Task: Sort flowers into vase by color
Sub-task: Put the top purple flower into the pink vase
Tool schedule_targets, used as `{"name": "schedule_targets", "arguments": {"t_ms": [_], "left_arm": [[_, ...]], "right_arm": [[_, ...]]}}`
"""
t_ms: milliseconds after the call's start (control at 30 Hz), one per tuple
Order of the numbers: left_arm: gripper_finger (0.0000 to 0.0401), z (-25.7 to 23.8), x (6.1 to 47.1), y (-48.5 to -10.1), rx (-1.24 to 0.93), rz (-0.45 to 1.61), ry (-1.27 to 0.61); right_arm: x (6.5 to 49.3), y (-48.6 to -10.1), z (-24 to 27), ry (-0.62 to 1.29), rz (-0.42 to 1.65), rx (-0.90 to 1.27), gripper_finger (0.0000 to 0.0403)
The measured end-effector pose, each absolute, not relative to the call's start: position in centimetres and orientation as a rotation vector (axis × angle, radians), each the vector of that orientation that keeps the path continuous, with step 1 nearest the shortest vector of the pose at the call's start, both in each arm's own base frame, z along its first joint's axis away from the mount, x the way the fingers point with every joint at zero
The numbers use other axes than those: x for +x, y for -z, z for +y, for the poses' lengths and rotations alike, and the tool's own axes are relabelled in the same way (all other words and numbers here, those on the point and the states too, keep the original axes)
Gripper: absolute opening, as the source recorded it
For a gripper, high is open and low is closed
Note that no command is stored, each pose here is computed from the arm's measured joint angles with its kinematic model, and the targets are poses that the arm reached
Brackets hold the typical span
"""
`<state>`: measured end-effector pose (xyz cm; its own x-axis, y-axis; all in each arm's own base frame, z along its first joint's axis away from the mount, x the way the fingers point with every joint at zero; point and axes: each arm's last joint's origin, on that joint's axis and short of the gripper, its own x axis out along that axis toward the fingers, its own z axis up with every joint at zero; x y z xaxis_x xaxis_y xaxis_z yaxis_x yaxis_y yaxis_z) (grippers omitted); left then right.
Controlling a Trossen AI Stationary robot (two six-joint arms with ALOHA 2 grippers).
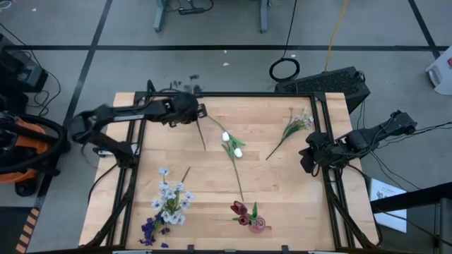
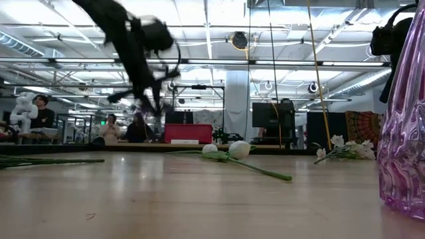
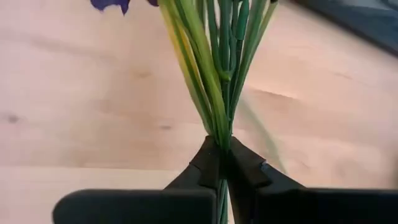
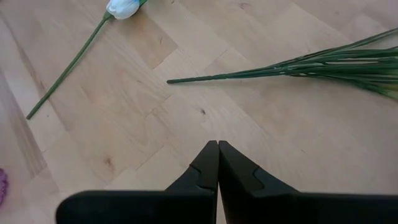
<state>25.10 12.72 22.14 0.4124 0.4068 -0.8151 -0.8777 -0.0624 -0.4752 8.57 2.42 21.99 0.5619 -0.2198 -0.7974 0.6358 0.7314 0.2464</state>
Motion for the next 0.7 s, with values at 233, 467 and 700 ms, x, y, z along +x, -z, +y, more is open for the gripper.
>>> {"name": "schedule_targets", "arguments": {"t_ms": [233,467,700], "left_arm": [[0.0013,8.5,25.4,-30.7,-0.676,0.16,-0.879],[0.0013,6.2,27.3,-35.9,-0.355,-0.226,-0.593],[0.0013,5.7,30.4,-34.8,-0.309,-0.287,-0.339]], "right_arm": [[8.9,-22.2,2.5,0.532,0.79,0.593,0.0],[10.9,-24.1,2.9,0.454,0.507,0.497,0.0],[12.5,-27.2,3.0,0.4,0.197,0.403,0.0]]}}
